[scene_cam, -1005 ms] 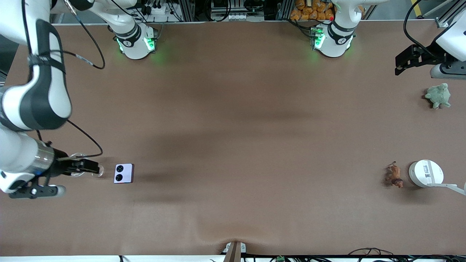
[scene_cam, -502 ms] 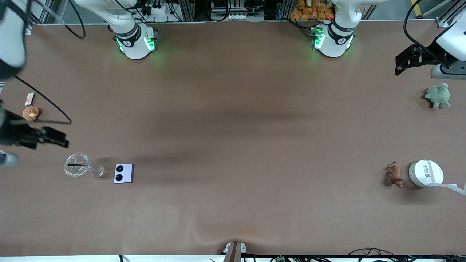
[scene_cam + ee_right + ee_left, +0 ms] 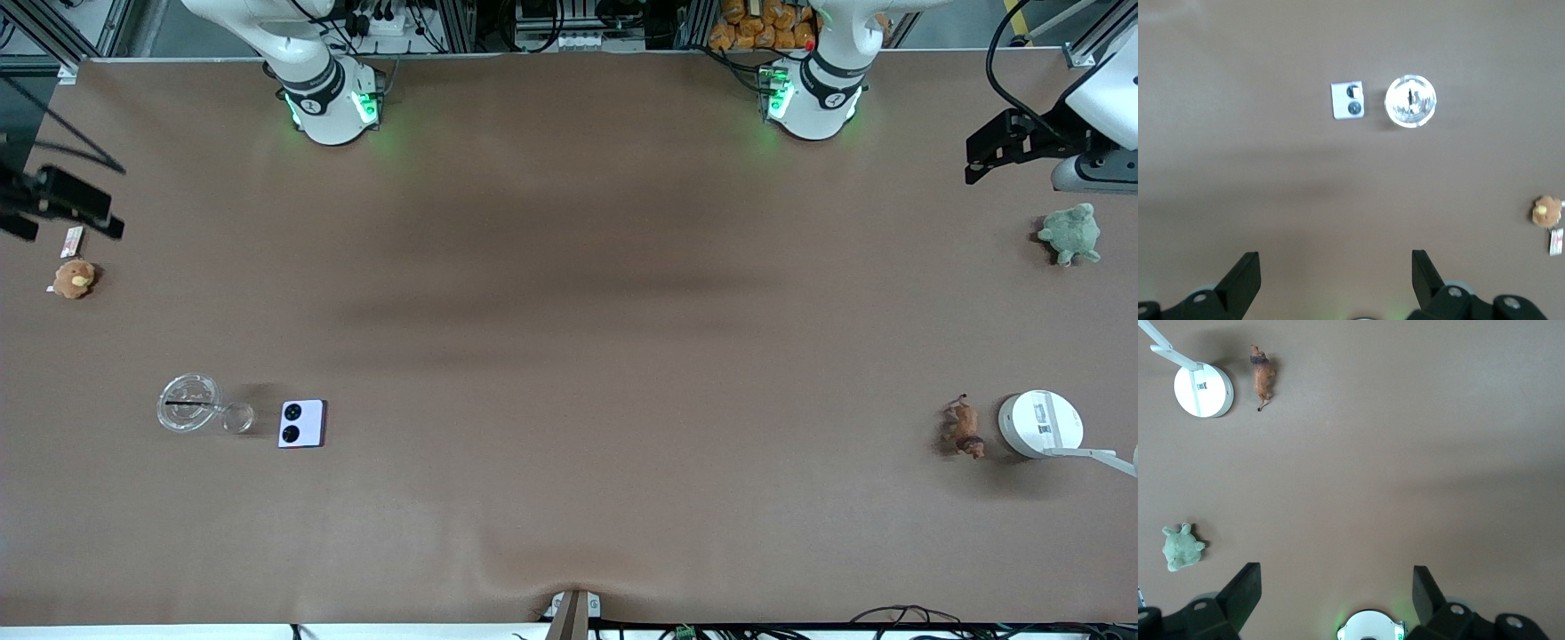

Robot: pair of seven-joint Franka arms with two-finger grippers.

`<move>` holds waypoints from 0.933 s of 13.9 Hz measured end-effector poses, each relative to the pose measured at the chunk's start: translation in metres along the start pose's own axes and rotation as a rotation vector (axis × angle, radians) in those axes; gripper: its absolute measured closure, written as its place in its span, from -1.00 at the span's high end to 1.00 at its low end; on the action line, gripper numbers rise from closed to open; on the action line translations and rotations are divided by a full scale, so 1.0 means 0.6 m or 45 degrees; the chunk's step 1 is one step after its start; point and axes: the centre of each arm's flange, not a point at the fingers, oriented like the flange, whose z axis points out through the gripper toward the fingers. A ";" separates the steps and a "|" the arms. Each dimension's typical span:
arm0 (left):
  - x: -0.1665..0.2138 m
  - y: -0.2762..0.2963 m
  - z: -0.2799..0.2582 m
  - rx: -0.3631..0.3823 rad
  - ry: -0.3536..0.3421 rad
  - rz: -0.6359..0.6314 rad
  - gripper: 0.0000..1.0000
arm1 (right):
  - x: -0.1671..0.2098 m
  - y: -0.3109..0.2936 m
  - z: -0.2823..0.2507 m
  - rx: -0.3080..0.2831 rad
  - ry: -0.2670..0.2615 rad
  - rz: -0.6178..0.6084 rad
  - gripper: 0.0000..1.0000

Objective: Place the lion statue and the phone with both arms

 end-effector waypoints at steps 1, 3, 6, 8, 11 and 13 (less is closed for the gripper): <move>0.000 0.000 0.000 0.000 0.000 0.000 1.00 | -0.019 0.008 0.004 -0.001 -0.011 0.013 1.00; 0.000 0.000 0.000 0.000 0.000 0.000 1.00 | -0.049 0.024 0.019 0.000 -0.020 0.041 1.00; 0.000 -0.001 0.000 0.000 0.000 -0.001 1.00 | -0.064 0.023 0.046 -0.002 -0.038 0.144 1.00; 0.000 -0.001 0.000 0.000 0.000 -0.001 1.00 | -0.060 0.020 0.049 -0.001 -0.020 0.164 1.00; 0.000 -0.001 0.000 0.000 0.000 -0.002 1.00 | -0.058 0.020 0.046 0.000 -0.006 0.171 1.00; 0.000 -0.002 0.000 0.000 0.000 -0.002 1.00 | -0.058 0.019 0.037 0.001 0.013 0.180 1.00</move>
